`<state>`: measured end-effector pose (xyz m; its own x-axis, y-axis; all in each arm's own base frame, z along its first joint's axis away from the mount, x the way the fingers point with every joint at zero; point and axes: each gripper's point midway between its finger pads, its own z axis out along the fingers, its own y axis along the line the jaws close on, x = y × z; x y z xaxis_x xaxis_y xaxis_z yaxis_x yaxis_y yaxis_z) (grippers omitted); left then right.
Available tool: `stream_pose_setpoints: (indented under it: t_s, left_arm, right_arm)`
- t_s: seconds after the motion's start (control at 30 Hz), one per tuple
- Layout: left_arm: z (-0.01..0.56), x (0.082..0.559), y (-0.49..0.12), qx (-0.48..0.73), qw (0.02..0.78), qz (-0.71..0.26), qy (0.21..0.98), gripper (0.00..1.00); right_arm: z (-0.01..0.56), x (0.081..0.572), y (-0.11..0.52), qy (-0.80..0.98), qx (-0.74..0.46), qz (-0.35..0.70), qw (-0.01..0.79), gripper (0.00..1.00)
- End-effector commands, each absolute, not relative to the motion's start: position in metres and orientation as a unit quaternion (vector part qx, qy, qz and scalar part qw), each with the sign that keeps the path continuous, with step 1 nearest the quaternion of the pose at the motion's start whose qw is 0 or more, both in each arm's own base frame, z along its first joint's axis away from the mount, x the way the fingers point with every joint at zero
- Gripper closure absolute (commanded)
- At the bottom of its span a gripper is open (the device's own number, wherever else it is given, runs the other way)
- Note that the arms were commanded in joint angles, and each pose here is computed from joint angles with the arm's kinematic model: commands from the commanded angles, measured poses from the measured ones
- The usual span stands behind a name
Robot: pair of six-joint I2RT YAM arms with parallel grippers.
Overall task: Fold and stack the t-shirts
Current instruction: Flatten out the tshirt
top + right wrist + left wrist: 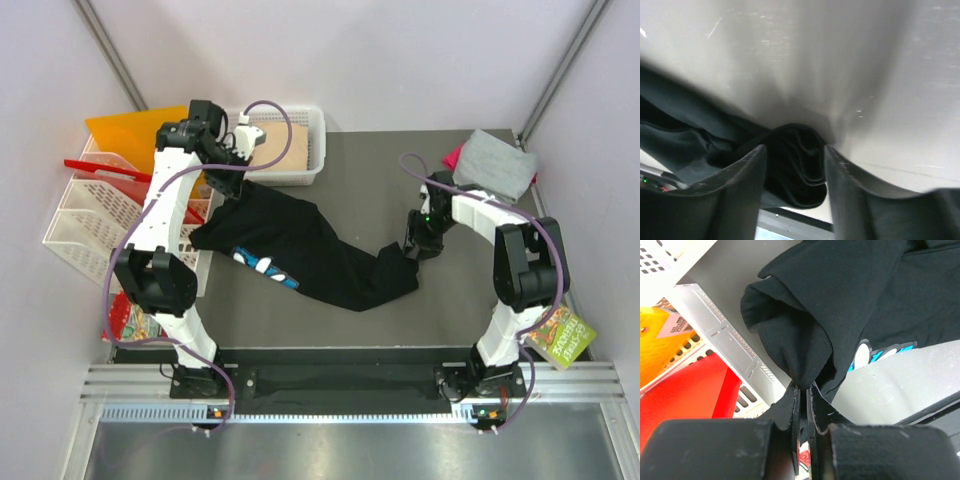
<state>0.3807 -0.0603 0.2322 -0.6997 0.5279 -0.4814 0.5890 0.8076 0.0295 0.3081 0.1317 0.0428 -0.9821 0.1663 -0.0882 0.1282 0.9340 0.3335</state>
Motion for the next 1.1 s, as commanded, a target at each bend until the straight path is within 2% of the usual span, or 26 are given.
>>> stream_pose_setpoints:
  t_s: [0.0,0.1,0.17,0.27,0.4,0.47,0.53,0.63,0.67,0.77,0.9,0.97,1.03,1.07]
  left_arm:
    - [0.252,0.379,-0.062,0.299,0.275,-0.066,0.911,0.98]
    - [0.251,0.380,-0.061,0.299,0.275,-0.062,0.912,0.98]
    - [0.249,0.382,-0.061,0.300,0.274,-0.062,0.912,0.98]
    - [0.246,0.384,-0.062,0.299,0.270,-0.064,0.913,0.98]
    - [0.245,0.387,-0.062,0.300,0.270,-0.064,0.913,0.98]
    - [0.245,0.389,-0.062,0.301,0.271,-0.064,0.912,0.98]
    - [0.255,0.397,-0.061,0.296,0.288,-0.055,0.909,1.00]
    - [0.291,0.423,-0.057,0.275,0.355,-0.024,0.893,1.00]
    - [0.306,0.428,-0.056,0.269,0.381,-0.016,0.885,1.00]
    - [0.362,0.441,-0.057,0.258,0.461,0.003,0.849,1.00]
    - [0.415,0.435,-0.062,0.270,0.518,0.027,0.811,1.00]
    - [0.436,0.419,-0.067,0.279,0.540,0.028,0.793,1.00]
    - [0.422,0.404,-0.073,0.294,0.520,0.011,0.802,1.00]
    - [0.421,0.382,-0.072,0.301,0.514,0.005,0.803,1.00]
  right_arm:
    - [0.045,0.310,0.148,0.979,0.071,0.184,0.058,0.68]
    - [0.040,0.301,0.147,0.980,0.072,0.178,0.048,0.78]
    - [0.036,0.294,0.145,0.981,0.073,0.173,0.041,0.79]
    - [0.030,0.288,0.143,0.982,0.077,0.169,0.034,0.85]
    - [0.024,0.285,0.142,0.983,0.080,0.164,0.027,1.00]
    - [0.030,0.295,0.140,0.984,0.079,0.155,0.040,1.00]
    - [0.048,0.310,0.133,0.985,0.076,0.136,0.073,1.00]
    - [0.124,0.356,0.129,0.970,0.067,0.127,0.196,1.00]
    - [0.164,0.376,0.130,0.956,0.063,0.134,0.253,1.00]
    - [0.260,0.391,0.124,0.910,0.049,0.147,0.384,1.00]
    - [0.348,0.364,0.119,0.854,0.029,0.180,0.487,1.00]
    - [0.367,0.337,0.115,0.838,0.025,0.192,0.510,1.00]
    - [0.361,0.310,0.114,0.841,0.025,0.207,0.499,1.00]
    - [0.332,0.296,0.111,0.860,0.033,0.202,0.467,1.00]
